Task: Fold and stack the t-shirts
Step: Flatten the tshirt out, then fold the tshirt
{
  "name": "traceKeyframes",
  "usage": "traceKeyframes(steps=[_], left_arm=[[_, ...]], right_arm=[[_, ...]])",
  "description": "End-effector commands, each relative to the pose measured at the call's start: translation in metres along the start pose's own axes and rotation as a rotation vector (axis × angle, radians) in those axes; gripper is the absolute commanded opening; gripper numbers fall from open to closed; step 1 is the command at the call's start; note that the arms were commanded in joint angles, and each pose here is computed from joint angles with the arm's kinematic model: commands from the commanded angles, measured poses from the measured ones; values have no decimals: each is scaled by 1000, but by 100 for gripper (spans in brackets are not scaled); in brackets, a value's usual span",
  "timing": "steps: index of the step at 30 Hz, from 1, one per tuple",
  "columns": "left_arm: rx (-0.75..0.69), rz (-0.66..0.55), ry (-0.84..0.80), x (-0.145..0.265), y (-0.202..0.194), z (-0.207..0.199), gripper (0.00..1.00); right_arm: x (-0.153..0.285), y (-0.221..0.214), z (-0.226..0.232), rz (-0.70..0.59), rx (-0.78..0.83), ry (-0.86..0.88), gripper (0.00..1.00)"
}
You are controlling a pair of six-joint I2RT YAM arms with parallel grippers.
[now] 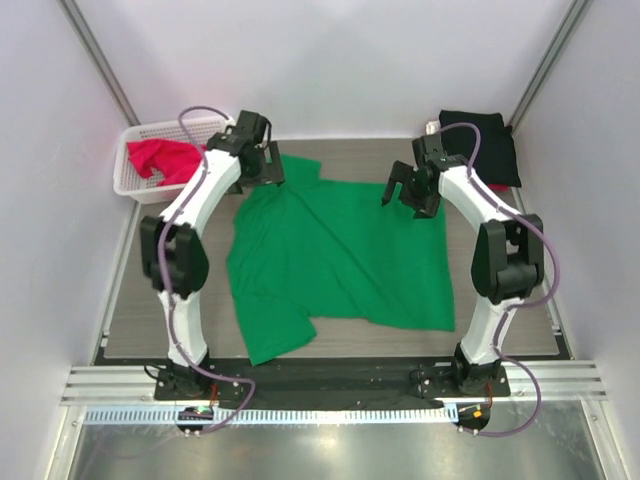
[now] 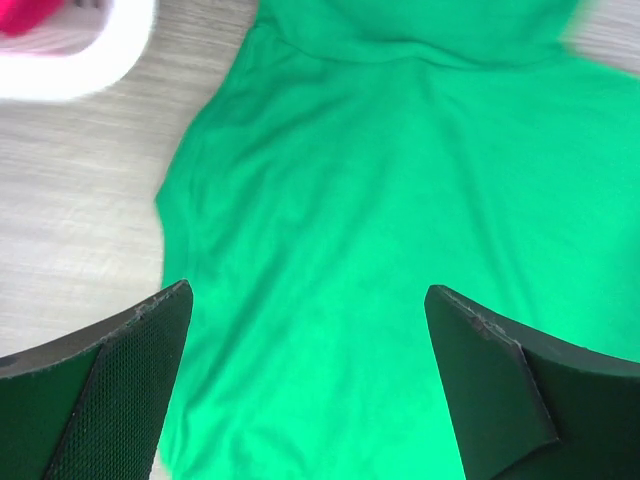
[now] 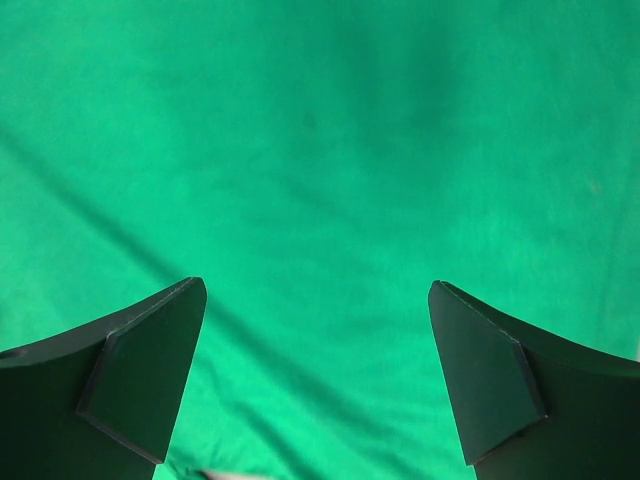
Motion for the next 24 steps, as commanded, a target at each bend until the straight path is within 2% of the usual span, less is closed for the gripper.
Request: traceKeyframes(steps=[1,3,4,5,7,8,10,11,12,14,17,20,22,24], left_arm=[[-7,-117,-50,67,-2,2,100],[-31,-57,-28,68,-31,8,100],[-24,-91,-42,89,-38,13,100],[-25,-17,-24,78,-66,19,100],[-5,-17,-45,85,-88,25,100],[13,-40,-91,101,-100,28,100],[52,31,-103,91,-139,33,100],[71,9,-138,103,-149,36,99],[78,65,-138,97,-174,35,98],[82,53,-155,111,-193,37,98],[103,127,-105,117,-235,42,97],[153,165,-134,127,-274,45,94],[158,153,-187,137,-290,41,90],[198,202,-196,136,-309,38,85]], right_arm=[[53,-8,8,-76,3,64,100],[52,-23,-2,-54,-13,41,100],[59,-29,-5,-59,-15,48,100],[54,-42,-14,-33,-23,35,100],[52,-55,-19,7,-26,66,100],[48,-65,-25,28,-27,72,100],[46,-74,-31,58,-35,76,100],[46,-81,-36,68,-39,69,100],[48,-84,-38,68,-44,68,100],[58,-92,-49,28,-52,40,100],[68,-98,-70,-68,-98,-64,99],[83,-106,-83,-141,-165,-99,100],[94,-110,-88,-183,-199,-96,100],[98,-116,-98,-222,-260,-133,100]])
Point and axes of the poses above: each gripper's point midway between its finger pads, its own x axis back along the fingers, its own z axis along the line the jaws close on, y = z × x, the point moved 8 cm from there along x, back along the fingers, and after that the axes turned 9 degrees about -x, right-handed, at the moved point
